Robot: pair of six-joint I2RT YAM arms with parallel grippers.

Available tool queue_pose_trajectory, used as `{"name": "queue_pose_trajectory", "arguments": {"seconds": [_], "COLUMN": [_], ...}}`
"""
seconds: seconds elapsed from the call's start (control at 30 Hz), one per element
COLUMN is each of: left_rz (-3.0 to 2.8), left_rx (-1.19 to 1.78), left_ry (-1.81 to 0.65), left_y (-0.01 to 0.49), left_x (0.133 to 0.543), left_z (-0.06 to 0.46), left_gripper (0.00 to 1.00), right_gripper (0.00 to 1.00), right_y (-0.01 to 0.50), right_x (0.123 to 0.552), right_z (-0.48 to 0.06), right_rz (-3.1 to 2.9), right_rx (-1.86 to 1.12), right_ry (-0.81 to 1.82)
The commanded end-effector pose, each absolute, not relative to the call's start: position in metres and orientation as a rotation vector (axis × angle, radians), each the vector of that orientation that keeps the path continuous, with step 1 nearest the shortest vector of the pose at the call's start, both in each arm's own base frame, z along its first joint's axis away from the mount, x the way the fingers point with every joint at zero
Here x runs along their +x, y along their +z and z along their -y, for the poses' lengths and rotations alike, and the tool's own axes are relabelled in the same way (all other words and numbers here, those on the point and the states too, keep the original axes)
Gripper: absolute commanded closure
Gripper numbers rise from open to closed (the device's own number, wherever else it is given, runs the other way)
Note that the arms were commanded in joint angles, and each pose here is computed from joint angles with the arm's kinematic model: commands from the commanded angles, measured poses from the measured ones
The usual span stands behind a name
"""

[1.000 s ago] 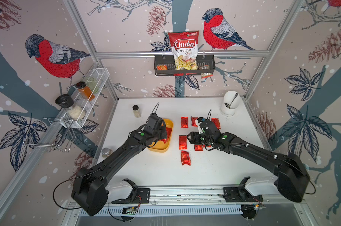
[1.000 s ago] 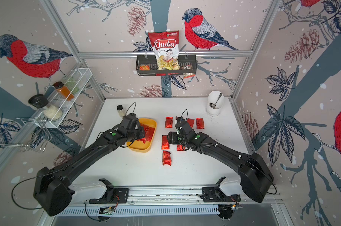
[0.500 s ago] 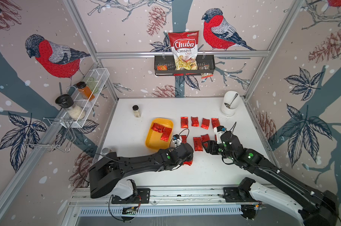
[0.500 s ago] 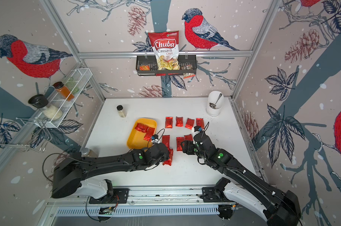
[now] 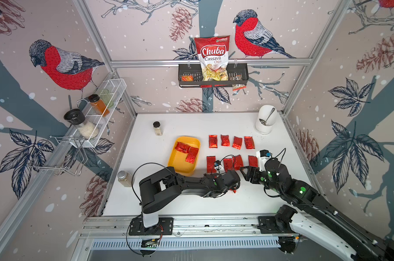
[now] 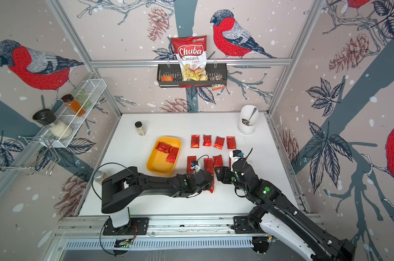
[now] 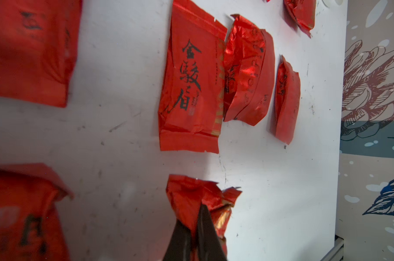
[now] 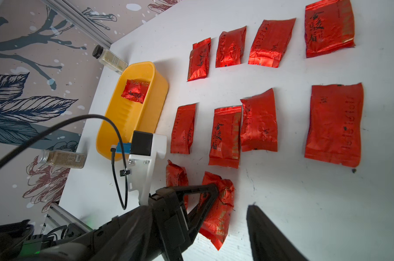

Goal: Take the tea bags out of the storage box
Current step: Place the tea bag at the center of the board, then pick up the tea bag from the storage box.

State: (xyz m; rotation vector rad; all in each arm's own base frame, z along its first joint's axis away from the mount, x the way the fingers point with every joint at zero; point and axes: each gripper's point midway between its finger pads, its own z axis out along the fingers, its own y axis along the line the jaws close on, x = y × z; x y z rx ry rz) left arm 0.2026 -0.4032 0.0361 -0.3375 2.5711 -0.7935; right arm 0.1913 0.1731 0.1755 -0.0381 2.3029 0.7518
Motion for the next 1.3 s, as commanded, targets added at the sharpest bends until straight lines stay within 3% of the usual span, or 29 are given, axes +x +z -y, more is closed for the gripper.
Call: {"name": "queue_pose_trajectory", "arguments": {"seconds": [0.0,0.13,0.23,0.5,0.7,1.0,1.27], "left_rz": [-2.57,-2.558,-2.526,-2.394,-2.283,-2.325,-2.552], "left_rx": [-0.356,-0.366,-0.342,-0.298,-0.304,-0.456,-0.259], "left_ry": [-0.841,-0.846,-0.825,-0.761,-0.697,-0.536,-0.37], "left_y": [0.036,0.043,0.06,0.123,0.173,0.143,0.08], "left_x": [0.204,0.204,0.205,0.213,0.242,0.301,0.342], "left_z": [0.411,0.407,0.403,0.371,0.315,0.19,0.171], "left_gripper": [0.89,0.59,0.44,0.41,0.37,0.32,0.35], "right_gripper": [0.28,0.28,0.28,0.26,0.28,0.29,0.3], "right_y": [0.173,0.174,0.179,0.198,0.192,0.184,0.167], "right_x": [0.192,0.192,0.193,0.201,0.214,0.246,0.268], "right_z": [-0.171,-0.171,-0.17,-0.169,-0.188,-0.233,-0.274], "right_rz": [-2.311,-2.309,-2.301,-2.267,-2.294,-2.338,-2.434], "right_rx": [-0.012,-0.008,-0.004,0.008,-0.035,-0.126,-0.237], "right_ry": [0.74,0.744,0.744,0.712,0.72,0.746,0.762]}}
